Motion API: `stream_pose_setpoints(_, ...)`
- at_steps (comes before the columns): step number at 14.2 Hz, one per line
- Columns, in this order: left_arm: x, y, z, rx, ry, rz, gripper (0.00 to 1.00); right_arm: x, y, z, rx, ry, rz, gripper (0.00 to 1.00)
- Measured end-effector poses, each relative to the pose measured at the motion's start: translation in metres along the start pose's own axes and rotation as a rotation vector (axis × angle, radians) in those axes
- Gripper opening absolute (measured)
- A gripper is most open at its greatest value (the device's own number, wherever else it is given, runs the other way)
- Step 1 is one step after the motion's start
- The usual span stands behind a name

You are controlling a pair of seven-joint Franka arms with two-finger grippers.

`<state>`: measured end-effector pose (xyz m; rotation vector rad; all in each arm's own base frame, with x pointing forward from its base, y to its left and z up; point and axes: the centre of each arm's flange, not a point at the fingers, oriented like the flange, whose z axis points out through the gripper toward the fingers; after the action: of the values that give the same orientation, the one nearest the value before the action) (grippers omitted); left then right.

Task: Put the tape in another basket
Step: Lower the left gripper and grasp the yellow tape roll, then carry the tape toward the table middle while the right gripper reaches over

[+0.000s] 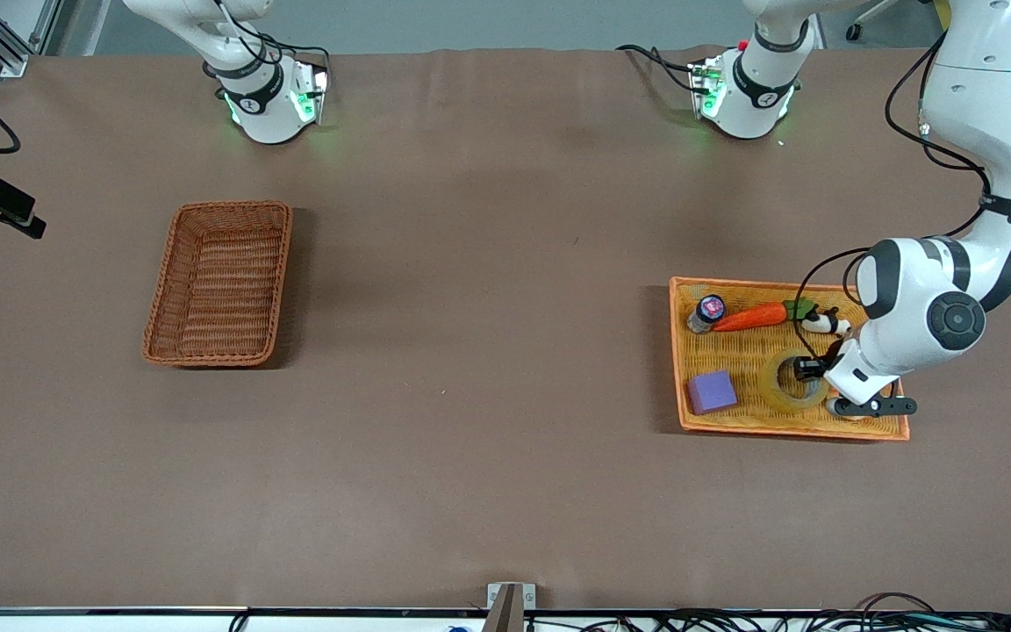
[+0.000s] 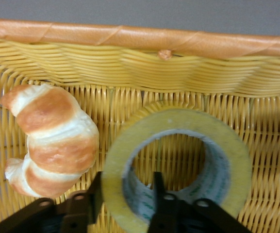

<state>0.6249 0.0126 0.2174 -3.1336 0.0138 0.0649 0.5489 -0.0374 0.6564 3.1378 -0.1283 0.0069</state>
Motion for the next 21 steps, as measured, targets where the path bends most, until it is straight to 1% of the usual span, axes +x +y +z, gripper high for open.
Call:
stream_pose_setpoints(1,0.000,0.000,-0.001,0.000,0.002,-0.001,0.27,0.000,0.000,0.000,0.000,0.000,0.000,1.00)
stream_pose_setpoints(2,0.001,0.000,-0.002,0.000,0.005,0.001,0.21,0.000,0.000,0.000,0.000,0.000,0.000,1.00)
stream_pose_setpoints(4,0.005,0.003,-0.015,0.002,0.018,0.006,0.21,0.000,0.000,0.000,0.000,0.000,0.000,1.00)
stream_pose_setpoints(5,0.006,0.009,-0.030,0.004,0.011,0.015,0.21,0.000,0.000,0.000,0.000,0.000,0.000,1.00)
stream_pose_setpoints(8,0.003,0.056,-0.100,0.005,0.005,0.042,0.21,0.000,0.000,0.000,0.000,0.000,0.000,1.00)
stream_pose_setpoints(11,-0.012,0.145,-0.160,-0.008,-0.005,0.017,0.21,0.002,0.000,0.004,0.000,-0.008,0.000,1.00)
stream_pose_setpoints(13,-0.025,0.216,-0.175,-0.026,-0.006,-0.023,0.21,0.004,0.000,0.008,-0.001,-0.015,-0.001,1.00)
stream_pose_setpoints(15,-0.041,0.291,-0.169,-0.043,-0.016,-0.061,0.21,0.005,-0.001,0.009,-0.001,-0.018,-0.004,1.00)
stream_pose_setpoints(17,-0.056,0.360,-0.148,-0.061,-0.048,-0.102,0.21,0.007,-0.008,0.012,0.009,-0.022,-0.018,1.00)
stream_pose_setpoints(18,-0.063,0.392,-0.135,-0.069,-0.067,-0.123,0.21,0.009,-0.017,0.016,0.019,-0.025,-0.031,1.00)
stream_pose_setpoints(21,-0.084,0.472,-0.097,-0.099,-0.107,-0.173,0.21,0.026,-0.049,0.043,0.022,-0.027,-0.084,1.00)
